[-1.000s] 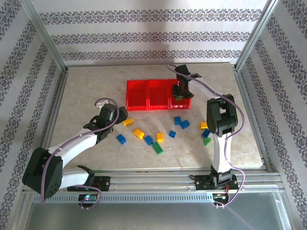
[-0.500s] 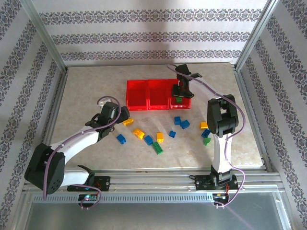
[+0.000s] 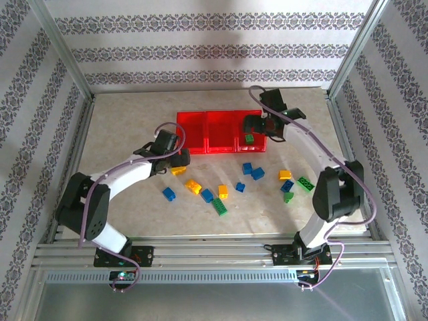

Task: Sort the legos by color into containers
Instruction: Pick up the lego from the center of the table.

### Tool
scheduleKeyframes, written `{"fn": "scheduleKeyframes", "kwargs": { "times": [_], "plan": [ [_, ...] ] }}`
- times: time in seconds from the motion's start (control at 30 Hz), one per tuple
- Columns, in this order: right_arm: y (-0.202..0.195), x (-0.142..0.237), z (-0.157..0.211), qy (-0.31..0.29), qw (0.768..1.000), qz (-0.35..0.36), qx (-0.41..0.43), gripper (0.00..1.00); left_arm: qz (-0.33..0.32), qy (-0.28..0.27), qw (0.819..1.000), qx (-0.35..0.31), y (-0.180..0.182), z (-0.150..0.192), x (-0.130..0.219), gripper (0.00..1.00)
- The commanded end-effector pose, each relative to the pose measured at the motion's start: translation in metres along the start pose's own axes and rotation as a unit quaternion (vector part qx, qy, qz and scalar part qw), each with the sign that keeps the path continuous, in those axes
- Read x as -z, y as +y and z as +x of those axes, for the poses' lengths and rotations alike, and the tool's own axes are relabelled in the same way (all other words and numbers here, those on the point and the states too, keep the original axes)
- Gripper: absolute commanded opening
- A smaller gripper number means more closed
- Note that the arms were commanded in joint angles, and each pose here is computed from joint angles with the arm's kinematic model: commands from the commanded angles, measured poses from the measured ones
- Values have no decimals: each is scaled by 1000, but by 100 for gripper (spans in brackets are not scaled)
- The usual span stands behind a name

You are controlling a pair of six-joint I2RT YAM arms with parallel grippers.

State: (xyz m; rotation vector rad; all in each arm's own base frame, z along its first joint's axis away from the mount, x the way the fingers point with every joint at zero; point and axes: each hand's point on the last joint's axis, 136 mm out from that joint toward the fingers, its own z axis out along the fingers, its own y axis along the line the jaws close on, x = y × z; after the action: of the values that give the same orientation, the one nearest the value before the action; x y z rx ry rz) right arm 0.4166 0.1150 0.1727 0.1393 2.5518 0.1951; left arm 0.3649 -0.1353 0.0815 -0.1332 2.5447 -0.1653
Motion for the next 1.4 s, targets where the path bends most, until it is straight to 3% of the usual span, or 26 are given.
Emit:
{"fn": "scheduleKeyframes", "kwargs": {
  "times": [0.0, 0.23, 0.5, 0.83, 1.13, 1.37],
  "plan": [
    [-18, 20, 11, -19, 999, 29, -17, 98, -6, 73, 993, -95, -1, 22, 4, 96],
    [-41, 51, 31, -44, 997, 53, -45, 98, 10, 178, 961, -213, -2, 45, 8, 90],
    [-51, 69, 35, -69, 993, 62, -72, 98, 23, 212, 943, -255, -7, 51, -10, 83],
    [-57, 66, 39, -67, 992, 75, -80, 98, 0, 222, 937, -269, -3, 49, -34, 81],
    [-62, 62, 43, -62, 991, 85, -85, 98, -7, 211, 943, -258, -3, 49, -42, 62],
    [-63, 61, 44, -62, 991, 86, -87, 98, 10, 211, 945, -248, -7, 53, -38, 37]
  ]
}}
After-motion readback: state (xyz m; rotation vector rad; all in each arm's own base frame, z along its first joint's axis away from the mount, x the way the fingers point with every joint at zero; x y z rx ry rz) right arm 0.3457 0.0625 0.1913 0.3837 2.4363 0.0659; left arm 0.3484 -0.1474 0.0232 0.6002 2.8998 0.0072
